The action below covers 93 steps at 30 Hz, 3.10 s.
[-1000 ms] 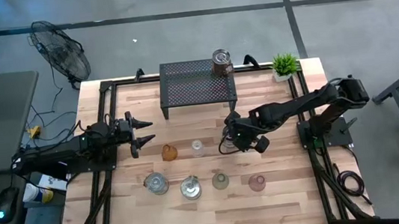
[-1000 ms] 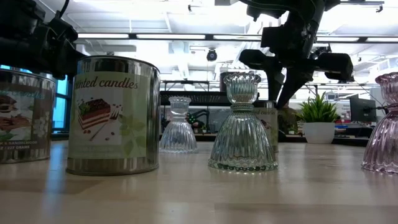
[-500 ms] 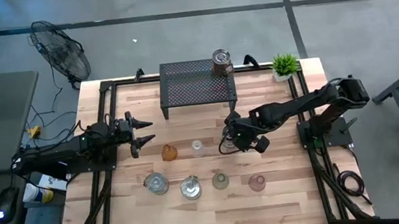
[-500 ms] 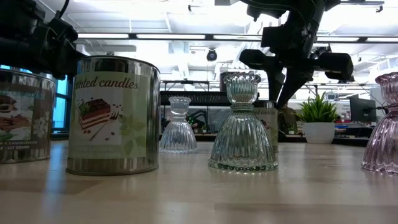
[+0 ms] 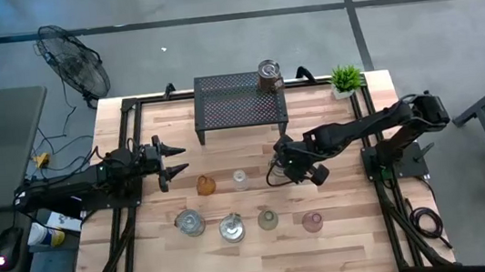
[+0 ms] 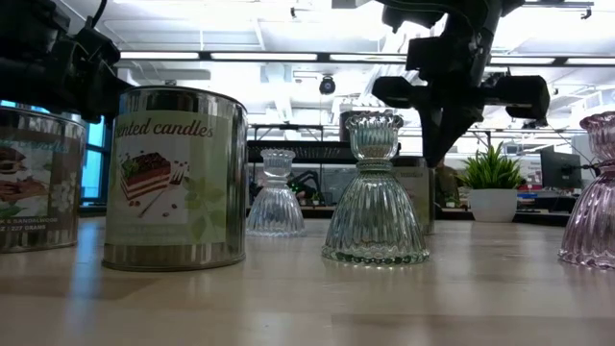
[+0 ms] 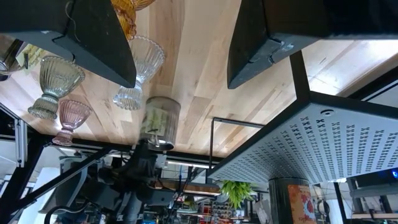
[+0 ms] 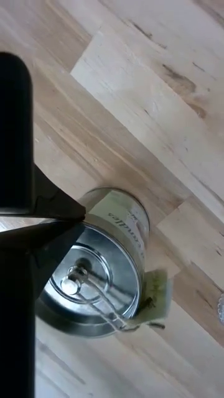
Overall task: Pick & Place candle stick holders
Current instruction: Put the top green scented candle on the shelf aligned with the other scented candle
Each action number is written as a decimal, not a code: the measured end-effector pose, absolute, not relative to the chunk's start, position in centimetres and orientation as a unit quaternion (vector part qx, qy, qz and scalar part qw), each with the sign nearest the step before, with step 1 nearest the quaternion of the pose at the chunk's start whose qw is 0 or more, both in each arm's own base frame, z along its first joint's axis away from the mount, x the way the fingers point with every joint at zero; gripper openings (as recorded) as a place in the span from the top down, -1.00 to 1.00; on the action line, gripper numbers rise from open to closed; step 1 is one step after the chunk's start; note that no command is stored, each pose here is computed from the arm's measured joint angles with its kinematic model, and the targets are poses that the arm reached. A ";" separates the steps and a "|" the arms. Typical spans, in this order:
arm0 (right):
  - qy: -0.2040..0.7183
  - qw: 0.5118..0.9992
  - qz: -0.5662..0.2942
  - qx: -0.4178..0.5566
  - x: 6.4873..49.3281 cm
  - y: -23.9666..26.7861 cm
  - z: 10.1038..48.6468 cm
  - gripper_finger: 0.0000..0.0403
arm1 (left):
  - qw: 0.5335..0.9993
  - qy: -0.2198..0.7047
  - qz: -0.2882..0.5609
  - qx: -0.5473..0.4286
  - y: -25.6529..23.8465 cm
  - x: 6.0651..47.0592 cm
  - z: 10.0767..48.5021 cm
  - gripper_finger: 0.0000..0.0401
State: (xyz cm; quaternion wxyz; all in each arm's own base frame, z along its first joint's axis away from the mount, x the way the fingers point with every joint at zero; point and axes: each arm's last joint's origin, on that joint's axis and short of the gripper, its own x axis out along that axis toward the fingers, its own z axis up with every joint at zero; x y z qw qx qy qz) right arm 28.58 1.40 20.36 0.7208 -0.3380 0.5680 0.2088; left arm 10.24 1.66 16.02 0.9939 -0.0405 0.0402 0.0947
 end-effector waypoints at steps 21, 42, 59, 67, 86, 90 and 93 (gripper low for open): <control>0.589 0.720 0.211 -0.301 28.8 1.6 22.9 1.00 | 0.994 0.040 0.095 -0.041 1.7 10.2 16.0 -0.24; 0.580 0.726 0.209 -0.304 29.0 1.9 23.4 1.00 | 0.994 0.040 0.094 -0.041 1.7 10.2 16.0 -0.24; 0.552 0.749 0.198 -0.309 29.6 2.1 31.6 1.00 | 0.994 0.040 0.094 -0.041 1.7 10.2 16.0 -0.24; 0.551 0.754 0.152 -0.323 29.3 1.1 34.7 1.00 | 0.994 0.040 0.095 -0.041 1.7 10.2 16.0 -0.24; 0.544 0.783 0.052 -0.298 28.3 -7.3 38.3 1.00 | 0.994 0.040 0.095 -0.041 1.7 10.2 16.0 -0.24; 0.556 0.776 0.047 -0.295 28.7 -8.4 38.0 1.00 | 0.994 0.040 0.094 -0.041 1.7 10.2 16.0 -0.24; 0.556 0.778 0.052 -0.287 29.7 -9.2 38.1 1.00 | 0.994 0.040 0.095 -0.041 1.7 10.2 16.0 -0.24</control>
